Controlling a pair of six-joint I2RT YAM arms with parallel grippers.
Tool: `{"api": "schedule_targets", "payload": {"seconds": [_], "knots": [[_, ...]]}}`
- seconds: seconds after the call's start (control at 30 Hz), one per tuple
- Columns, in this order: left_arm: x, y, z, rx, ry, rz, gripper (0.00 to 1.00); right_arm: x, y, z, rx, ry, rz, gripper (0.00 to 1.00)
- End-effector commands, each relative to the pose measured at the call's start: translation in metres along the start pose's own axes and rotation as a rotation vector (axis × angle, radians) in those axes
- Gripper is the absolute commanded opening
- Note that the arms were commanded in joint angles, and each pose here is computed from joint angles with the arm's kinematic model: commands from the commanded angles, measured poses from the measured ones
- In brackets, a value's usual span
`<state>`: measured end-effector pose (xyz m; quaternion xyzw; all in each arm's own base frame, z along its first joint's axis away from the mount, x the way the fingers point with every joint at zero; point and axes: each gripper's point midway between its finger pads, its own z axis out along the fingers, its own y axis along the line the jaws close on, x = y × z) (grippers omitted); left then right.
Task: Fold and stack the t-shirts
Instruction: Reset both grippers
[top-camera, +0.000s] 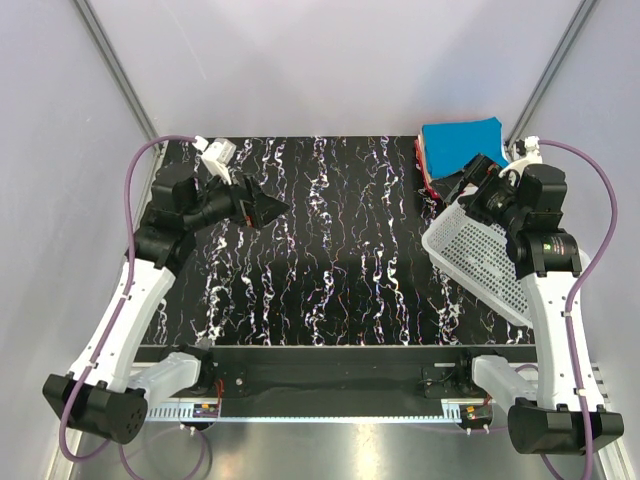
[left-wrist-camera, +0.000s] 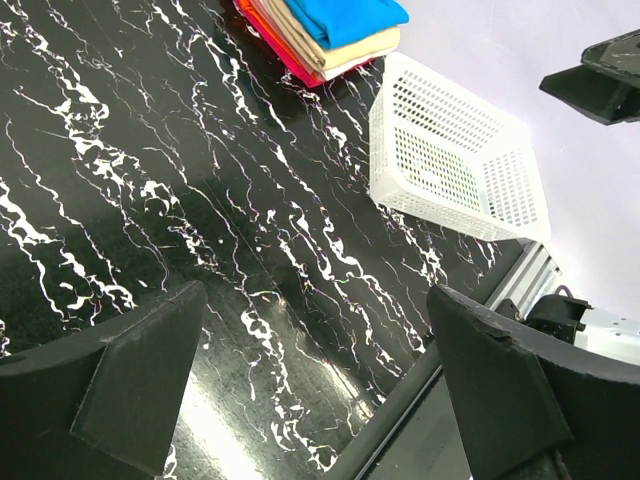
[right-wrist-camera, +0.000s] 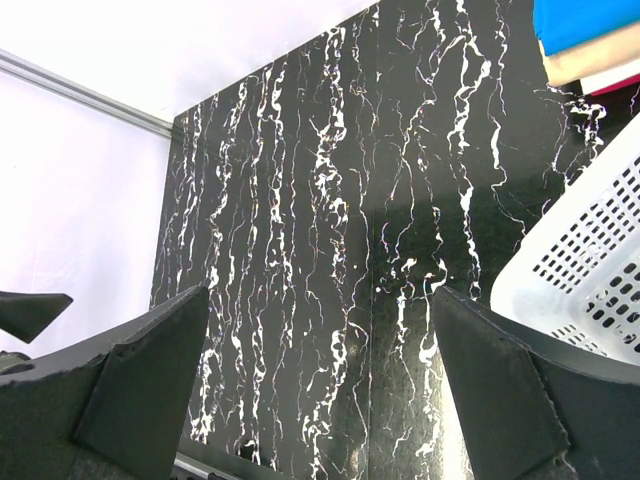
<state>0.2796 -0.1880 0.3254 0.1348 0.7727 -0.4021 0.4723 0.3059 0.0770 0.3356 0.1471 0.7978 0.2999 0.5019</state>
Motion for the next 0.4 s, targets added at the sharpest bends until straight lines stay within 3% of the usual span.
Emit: {"api": "schedule_targets", "payload": {"seconds": [0.0,0.37], "knots": [[-0.0208,-0.0158,-0.0092,0.038,-0.074,0.049,0.99,-0.0054,0.0029,-0.0039,-0.003,-0.031,-0.027,1.00],[-0.0288,-0.0216,-0.0132,0.042,-0.094,0.058,0.99,-0.0038,0.0000,-0.0009,0.009,-0.020,-0.002,1.00]]}}
